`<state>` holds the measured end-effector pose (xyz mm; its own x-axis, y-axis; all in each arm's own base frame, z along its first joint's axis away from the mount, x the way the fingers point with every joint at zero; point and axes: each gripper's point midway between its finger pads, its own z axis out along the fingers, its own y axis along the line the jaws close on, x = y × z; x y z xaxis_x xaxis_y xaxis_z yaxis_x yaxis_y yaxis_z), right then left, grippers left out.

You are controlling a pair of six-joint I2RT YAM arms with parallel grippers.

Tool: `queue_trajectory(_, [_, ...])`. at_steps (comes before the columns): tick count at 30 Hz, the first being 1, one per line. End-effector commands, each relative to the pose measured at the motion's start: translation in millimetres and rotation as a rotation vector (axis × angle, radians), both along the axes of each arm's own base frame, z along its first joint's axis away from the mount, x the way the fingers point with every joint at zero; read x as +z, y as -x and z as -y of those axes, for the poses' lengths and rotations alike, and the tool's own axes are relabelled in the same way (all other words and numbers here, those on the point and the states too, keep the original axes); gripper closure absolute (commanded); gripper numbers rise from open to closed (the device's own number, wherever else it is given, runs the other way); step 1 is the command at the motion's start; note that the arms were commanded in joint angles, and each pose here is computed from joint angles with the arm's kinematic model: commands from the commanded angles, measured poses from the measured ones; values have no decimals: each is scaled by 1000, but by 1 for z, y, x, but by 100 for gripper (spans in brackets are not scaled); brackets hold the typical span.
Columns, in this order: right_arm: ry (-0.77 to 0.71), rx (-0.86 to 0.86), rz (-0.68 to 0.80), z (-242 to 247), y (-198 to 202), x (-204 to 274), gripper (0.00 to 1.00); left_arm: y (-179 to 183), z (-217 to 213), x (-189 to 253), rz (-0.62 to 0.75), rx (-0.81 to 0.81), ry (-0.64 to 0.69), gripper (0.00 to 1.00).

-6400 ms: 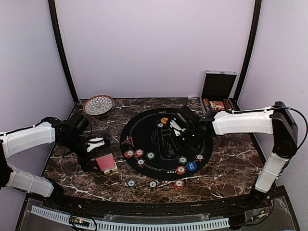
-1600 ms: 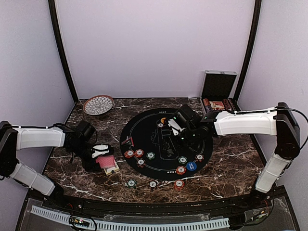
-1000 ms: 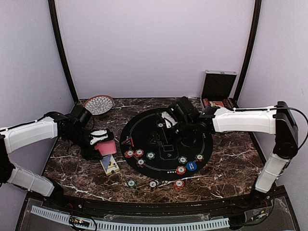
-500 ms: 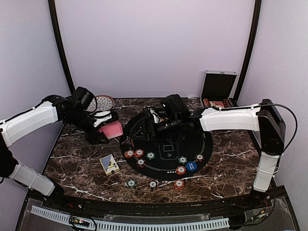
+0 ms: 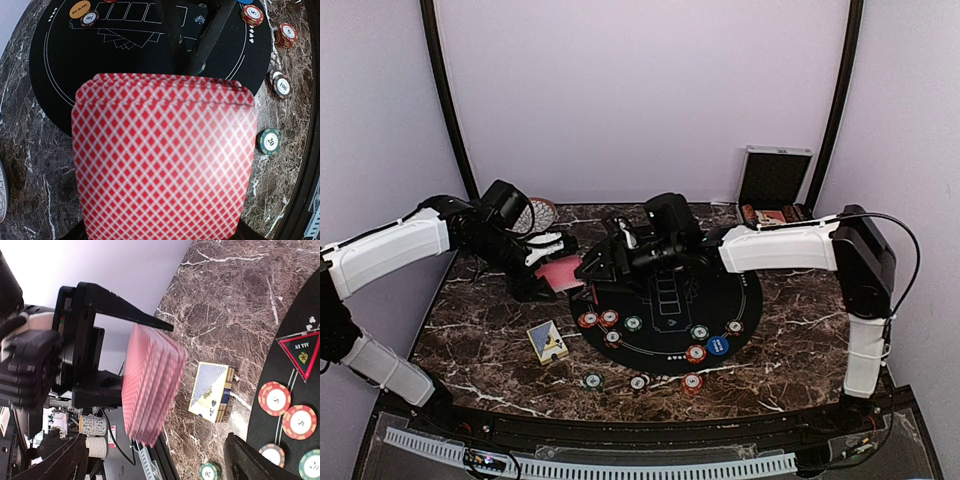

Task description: Distribute texas hold em gaming equipment

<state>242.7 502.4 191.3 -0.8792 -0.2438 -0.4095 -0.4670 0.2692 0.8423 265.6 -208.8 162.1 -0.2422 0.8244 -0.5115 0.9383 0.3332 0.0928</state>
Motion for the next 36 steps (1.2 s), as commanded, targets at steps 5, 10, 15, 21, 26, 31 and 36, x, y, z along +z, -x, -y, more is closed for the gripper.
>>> queue_trajectory(5, [-90,45,-16,-20,-1,13,8,0,15,12,27,-38,38,100])
queue_trajectory(10, [-119,51,-42,-25,-3,13,13,1,18,15,37,-47,49,100])
queue_trajectory(15, [-152,60,-63,-32,-5,16,20,2,22,16,39,-62,52,100])
queue_trajectory(21, [-186,74,-97,-39,-6,16,29,3,28,15,38,-75,50,100])
queue_trajectory(26, [-196,81,-116,-38,-4,14,42,2,29,14,42,-74,45,100])
queue_trajectory(31, [-209,96,-135,-38,-1,13,55,-2,30,17,54,-62,54,100])
queue_trajectory(36, [-203,101,-148,-38,0,7,66,-5,32,20,55,-48,61,100])
